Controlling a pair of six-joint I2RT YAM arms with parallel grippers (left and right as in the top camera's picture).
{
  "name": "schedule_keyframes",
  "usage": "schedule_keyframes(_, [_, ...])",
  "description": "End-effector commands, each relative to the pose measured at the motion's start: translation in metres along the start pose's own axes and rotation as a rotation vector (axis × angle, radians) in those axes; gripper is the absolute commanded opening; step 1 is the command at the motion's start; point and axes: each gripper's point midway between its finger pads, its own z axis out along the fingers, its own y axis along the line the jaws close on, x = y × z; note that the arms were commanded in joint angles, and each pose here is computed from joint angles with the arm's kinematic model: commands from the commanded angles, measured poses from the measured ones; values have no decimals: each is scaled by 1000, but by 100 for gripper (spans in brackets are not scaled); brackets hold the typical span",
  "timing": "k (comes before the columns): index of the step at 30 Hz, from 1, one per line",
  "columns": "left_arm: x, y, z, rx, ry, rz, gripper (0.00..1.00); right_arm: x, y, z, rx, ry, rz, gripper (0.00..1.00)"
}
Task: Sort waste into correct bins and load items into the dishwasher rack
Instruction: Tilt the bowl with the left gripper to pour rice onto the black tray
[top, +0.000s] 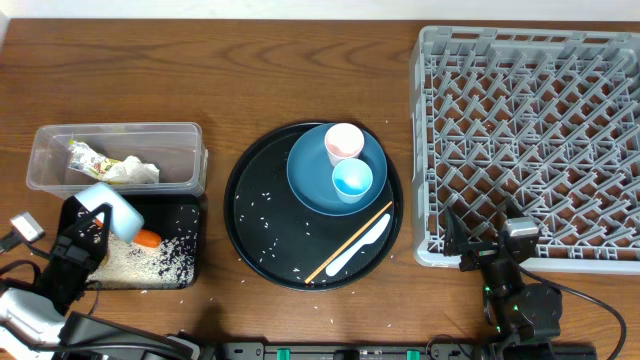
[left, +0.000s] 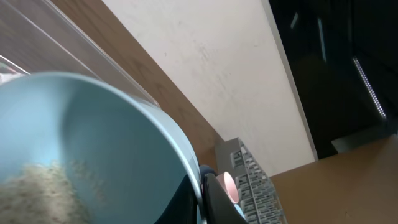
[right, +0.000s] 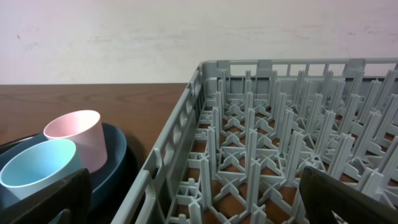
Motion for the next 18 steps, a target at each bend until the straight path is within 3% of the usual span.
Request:
schedule_keyframes(1, [-3, -4, -1, 21, -18, -31, 6, 1, -3, 0, 10, 1, 6, 99])
schedule_keyframes(5, [-2, -6, -1, 20, -18, 32, 6, 1, -3, 0, 10, 1, 6, 99])
schedule_keyframes(8, [-2, -7, -1, 22, -18, -53, 6, 1, -3, 0, 10, 1, 6, 99])
schedule_keyframes(10, [-2, -9, -1, 21, -18, 46, 6, 1, -3, 0, 10, 1, 6, 99])
schedule_keyframes(13, [-1, -10, -1, 22, -17, -52, 6, 1, -3, 0, 10, 1, 6, 99])
schedule_keyframes(16, [-3, -11, -2, 19, -19, 68, 7, 1, -3, 0, 10, 1, 6, 99])
schedule_keyframes(18, [-4, -5, -1, 9, -14, 70, 9, 1, -3, 0, 10, 1, 6, 99])
